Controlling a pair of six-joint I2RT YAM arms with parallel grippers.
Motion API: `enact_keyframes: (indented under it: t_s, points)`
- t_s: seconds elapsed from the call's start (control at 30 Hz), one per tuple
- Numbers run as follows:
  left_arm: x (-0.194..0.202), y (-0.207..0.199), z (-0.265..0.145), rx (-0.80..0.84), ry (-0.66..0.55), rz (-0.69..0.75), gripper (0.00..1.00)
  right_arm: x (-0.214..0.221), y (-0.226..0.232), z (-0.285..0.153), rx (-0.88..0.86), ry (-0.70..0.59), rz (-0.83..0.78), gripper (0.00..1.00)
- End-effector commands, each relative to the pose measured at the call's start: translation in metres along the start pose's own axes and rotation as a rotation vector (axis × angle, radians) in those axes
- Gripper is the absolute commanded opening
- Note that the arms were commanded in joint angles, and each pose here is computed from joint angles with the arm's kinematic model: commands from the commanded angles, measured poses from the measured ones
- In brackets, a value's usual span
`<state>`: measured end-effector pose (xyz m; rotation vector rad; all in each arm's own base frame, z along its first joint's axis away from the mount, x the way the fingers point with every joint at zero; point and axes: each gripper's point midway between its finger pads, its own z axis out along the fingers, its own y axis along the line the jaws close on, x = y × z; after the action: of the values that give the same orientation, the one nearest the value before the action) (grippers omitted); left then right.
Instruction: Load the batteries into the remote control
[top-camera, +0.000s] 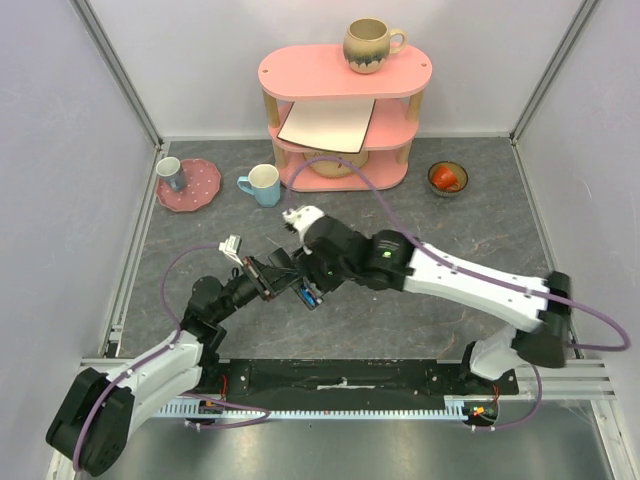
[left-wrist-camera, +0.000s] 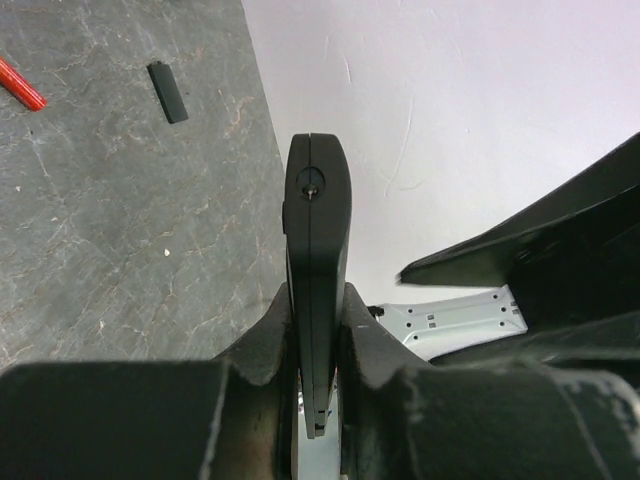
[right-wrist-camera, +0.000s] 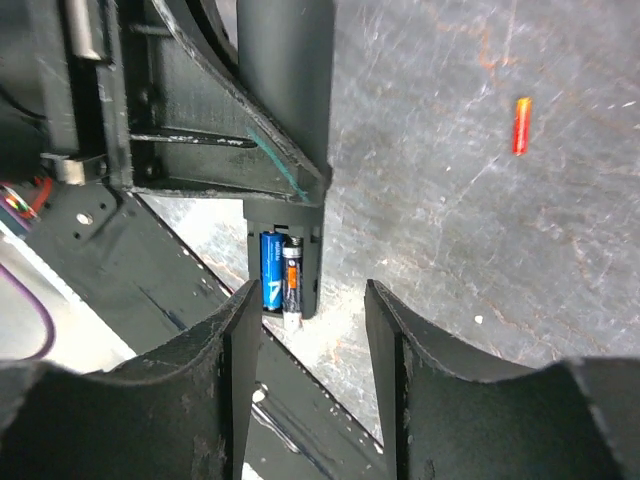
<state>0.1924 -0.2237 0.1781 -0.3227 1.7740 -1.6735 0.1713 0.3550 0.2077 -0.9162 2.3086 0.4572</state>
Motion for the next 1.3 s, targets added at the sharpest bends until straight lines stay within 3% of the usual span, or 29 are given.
enact_keyframes:
  t_s: [0.0,0.07,0.17,0.3,0.47,0.93,1.27]
  points:
    - [0.001,-0.022,0.007,0.051,0.045,-0.036,0.02,-0.042,-0.015,-0.046,-0.06,-0.3,0.082,0.53]
    - [0.002,-0.03,0.01,0.067,0.073,-0.05,0.02,-0.054,-0.022,-0.068,-0.081,-0.431,0.095,0.54]
    - [0.009,-0.04,0.014,0.112,0.141,-0.075,0.02,-0.044,-0.032,-0.076,-0.081,-0.515,0.106,0.59]
    - [0.011,-0.047,0.017,0.15,0.181,-0.107,0.02,-0.022,-0.04,-0.075,-0.106,-0.545,0.114,0.71]
    - [0.01,-0.057,0.02,0.186,0.199,-0.11,0.02,-0.013,-0.029,-0.09,-0.245,-0.665,0.122,0.77]
    - [0.006,-0.069,0.02,0.199,0.193,-0.079,0.02,0.013,0.0,-0.07,-0.441,-0.656,0.066,0.75]
    - [0.008,-0.069,0.019,0.202,0.196,-0.076,0.02,0.021,0.001,-0.053,-0.43,-0.609,0.059,0.66]
